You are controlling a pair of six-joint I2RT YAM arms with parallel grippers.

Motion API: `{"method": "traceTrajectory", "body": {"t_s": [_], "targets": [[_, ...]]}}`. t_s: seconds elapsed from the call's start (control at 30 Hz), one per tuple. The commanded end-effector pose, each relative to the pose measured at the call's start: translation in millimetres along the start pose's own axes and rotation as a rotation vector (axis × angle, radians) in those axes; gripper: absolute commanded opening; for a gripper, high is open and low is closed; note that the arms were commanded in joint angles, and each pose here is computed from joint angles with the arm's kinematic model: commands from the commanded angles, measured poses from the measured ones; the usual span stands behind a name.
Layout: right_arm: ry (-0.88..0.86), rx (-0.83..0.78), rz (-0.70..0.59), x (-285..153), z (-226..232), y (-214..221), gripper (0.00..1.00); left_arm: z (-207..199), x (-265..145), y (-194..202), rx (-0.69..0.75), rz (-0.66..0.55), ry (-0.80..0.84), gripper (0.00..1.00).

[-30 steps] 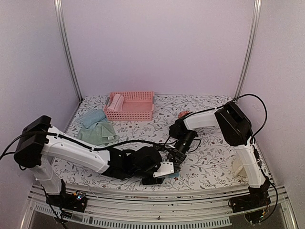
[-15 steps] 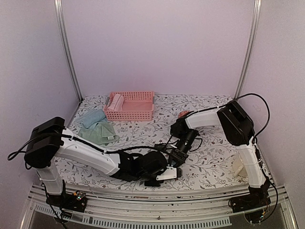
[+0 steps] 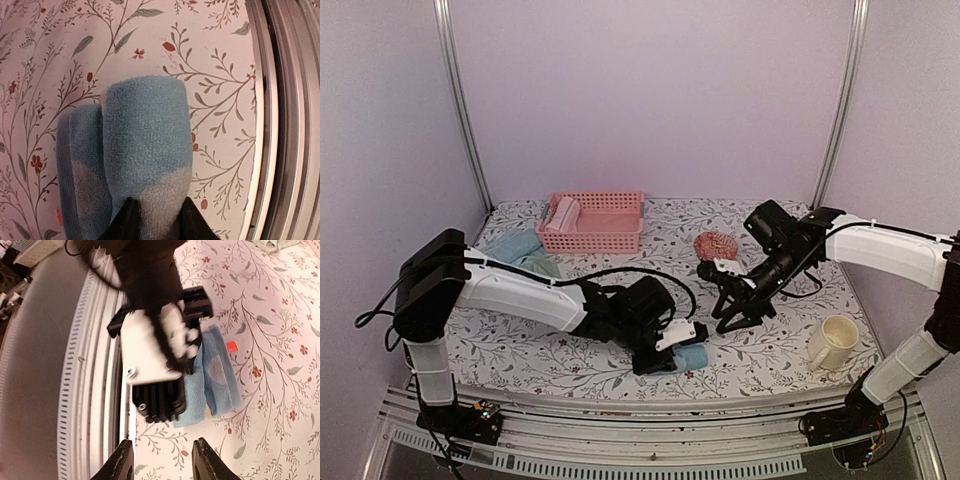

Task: Roll the towels
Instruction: Roll the towel at the center of the board.

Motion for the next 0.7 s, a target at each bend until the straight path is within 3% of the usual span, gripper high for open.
{"method": "traceTrajectory", "body": {"t_s": [0.0, 0.27, 0.67], "targets": [[0.199, -0.084, 0.051, 13.5, -2.3, 24.5, 0.42, 6.9, 27.6, 40.0, -0.286, 0.219, 0.293, 0.27], [0.245, -0.267, 0.230, 73.1, 22.5, 35.3, 0.47, 20.6, 40.5, 42.0, -0.437, 0.243, 0.408, 0.27], [0.377, -0.391, 0.332, 114.7, 11.1, 31.6, 0.52, 33.6, 44.4, 47.8, -0.478, 0.258, 0.448, 0.27]]}}
Point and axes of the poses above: each gripper's point midway between its finger pads, its own x axis out along the fingers, its own z axis along the line the jaws close on, y = z × x, the point moved 9 cm from there along -x, back along the fingers, and after that the axes turned 7 degrees about -x, right-handed, at the moved point
